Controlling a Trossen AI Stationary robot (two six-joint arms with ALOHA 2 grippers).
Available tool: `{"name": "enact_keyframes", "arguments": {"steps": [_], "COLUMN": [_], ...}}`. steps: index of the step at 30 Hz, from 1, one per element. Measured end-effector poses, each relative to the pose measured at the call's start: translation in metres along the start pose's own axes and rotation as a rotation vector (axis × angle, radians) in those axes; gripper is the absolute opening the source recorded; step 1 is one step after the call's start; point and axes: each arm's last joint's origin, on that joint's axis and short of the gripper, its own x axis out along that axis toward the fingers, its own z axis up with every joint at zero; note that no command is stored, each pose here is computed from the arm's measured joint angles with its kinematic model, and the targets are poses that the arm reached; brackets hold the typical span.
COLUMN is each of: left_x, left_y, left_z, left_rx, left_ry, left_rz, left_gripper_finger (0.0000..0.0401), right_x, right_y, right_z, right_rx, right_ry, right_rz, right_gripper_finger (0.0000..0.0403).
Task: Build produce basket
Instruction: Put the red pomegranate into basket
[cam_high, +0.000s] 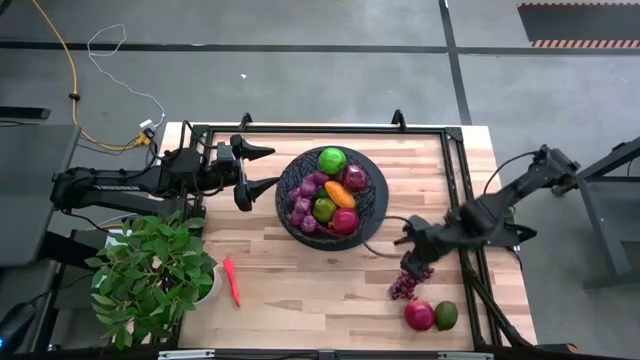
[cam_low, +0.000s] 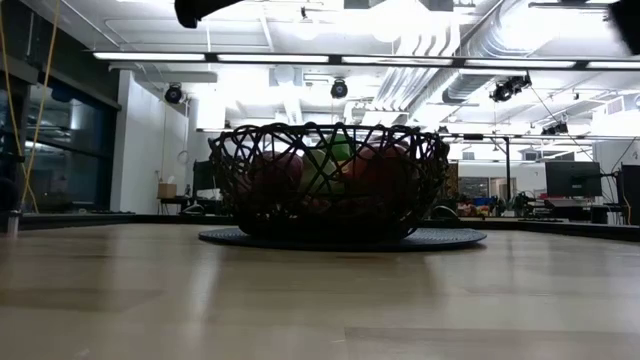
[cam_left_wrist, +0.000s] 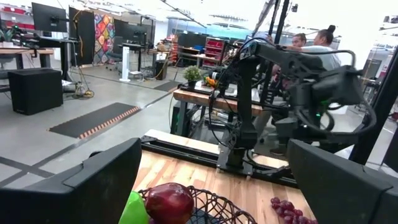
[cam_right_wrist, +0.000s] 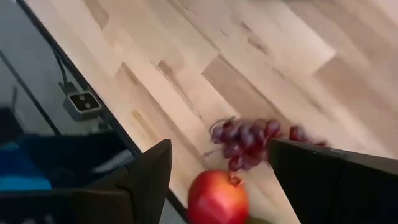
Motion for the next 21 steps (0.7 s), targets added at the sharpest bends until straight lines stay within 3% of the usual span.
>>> {"name": "enact_keyframes", "arguments": {"steps": [8, 13, 16, 21], "left_x": [0.0, 0.0, 0.0, 0.0], "left_y": [0.0, 0.0, 0.0, 0.0], "left_z": [0.0, 0.0, 0.0, 0.001], "left_rx": [0.0, -0.039, -0.051, -0.054], "left_ry": [0.0, -0.001, -0.001, -0.008], "left_rz": [-0.001, -0.003, -0.003, -0.004], "left_gripper_finger": [0.0388, 0.0388, 0.0388, 0.0388], "right_x": [0.002, 0.016, 0.026, 0.045], "right_y": [0.004, 0.008, 0.012, 0.019], "right_z": [-0.046, -0.062, -0.069, -0.076], "right_rx": [0.219, 0.26, 0.269, 0.262], "right_ry": [0.04, 0.117, 0.189, 0.274], "right_rz": [-0.031, -0.107, -0.141, -0.172], "right_gripper_finger": [0.0248, 0.0252, 0.0276, 0.0353]}}
